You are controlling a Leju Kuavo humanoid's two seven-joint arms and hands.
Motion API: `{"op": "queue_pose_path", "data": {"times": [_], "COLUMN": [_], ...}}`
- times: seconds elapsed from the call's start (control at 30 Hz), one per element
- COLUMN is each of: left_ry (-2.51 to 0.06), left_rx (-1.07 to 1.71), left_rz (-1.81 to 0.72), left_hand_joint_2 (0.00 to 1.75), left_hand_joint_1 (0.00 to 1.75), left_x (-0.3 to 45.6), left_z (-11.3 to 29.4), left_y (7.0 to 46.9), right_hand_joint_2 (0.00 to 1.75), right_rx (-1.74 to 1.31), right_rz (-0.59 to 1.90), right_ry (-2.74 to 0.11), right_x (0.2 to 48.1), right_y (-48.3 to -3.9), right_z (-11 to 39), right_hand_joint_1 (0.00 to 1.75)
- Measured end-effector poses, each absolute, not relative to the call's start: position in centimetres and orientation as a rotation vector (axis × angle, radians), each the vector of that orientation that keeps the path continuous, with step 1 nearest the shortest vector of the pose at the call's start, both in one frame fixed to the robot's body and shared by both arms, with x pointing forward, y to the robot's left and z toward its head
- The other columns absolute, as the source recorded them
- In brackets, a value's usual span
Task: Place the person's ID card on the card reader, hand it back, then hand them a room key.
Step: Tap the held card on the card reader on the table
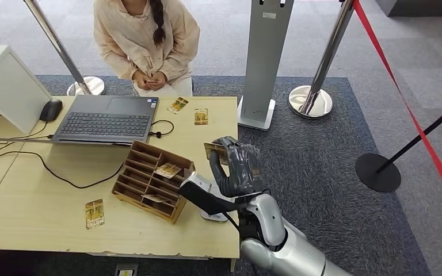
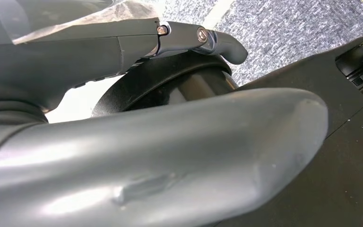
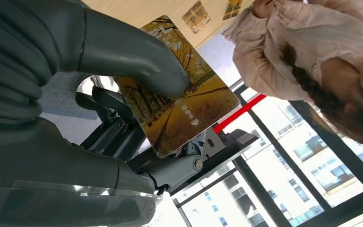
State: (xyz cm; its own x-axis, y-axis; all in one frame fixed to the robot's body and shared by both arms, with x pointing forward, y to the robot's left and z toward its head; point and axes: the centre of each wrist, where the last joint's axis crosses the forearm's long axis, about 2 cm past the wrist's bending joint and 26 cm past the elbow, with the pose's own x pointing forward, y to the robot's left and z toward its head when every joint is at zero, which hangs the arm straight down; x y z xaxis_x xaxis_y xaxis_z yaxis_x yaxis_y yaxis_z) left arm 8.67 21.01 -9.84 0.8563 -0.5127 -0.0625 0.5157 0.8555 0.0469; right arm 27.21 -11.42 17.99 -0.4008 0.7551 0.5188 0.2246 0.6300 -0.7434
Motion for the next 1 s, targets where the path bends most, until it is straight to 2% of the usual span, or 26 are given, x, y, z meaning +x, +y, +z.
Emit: {"op": "queue_pose_path", "data": {"times": [0.37, 1.0], "left_ry": [0.053, 0.062], "left_rx": [0.06, 0.056], "left_rz": [-0.527, -0.507], "left_hand_joint_2": [0.0, 0.0], "left_hand_joint_1": [0.0, 0.0], "left_x": [8.7, 8.9], "left_z": [-9.8, -9.8], "left_y": [21.0, 21.0], "right_hand_joint_2": [1.75, 1.75], "right_rx": [-0.807, -0.778], "right_rz": [0.682, 0.687], "right_ry": [-1.854, -1.809], "right_x": [26.0, 25.1], "right_y": [-15.4, -16.9], "right_z": [16.5, 14.9], "right_hand_joint_1": [1.75, 1.75]}}
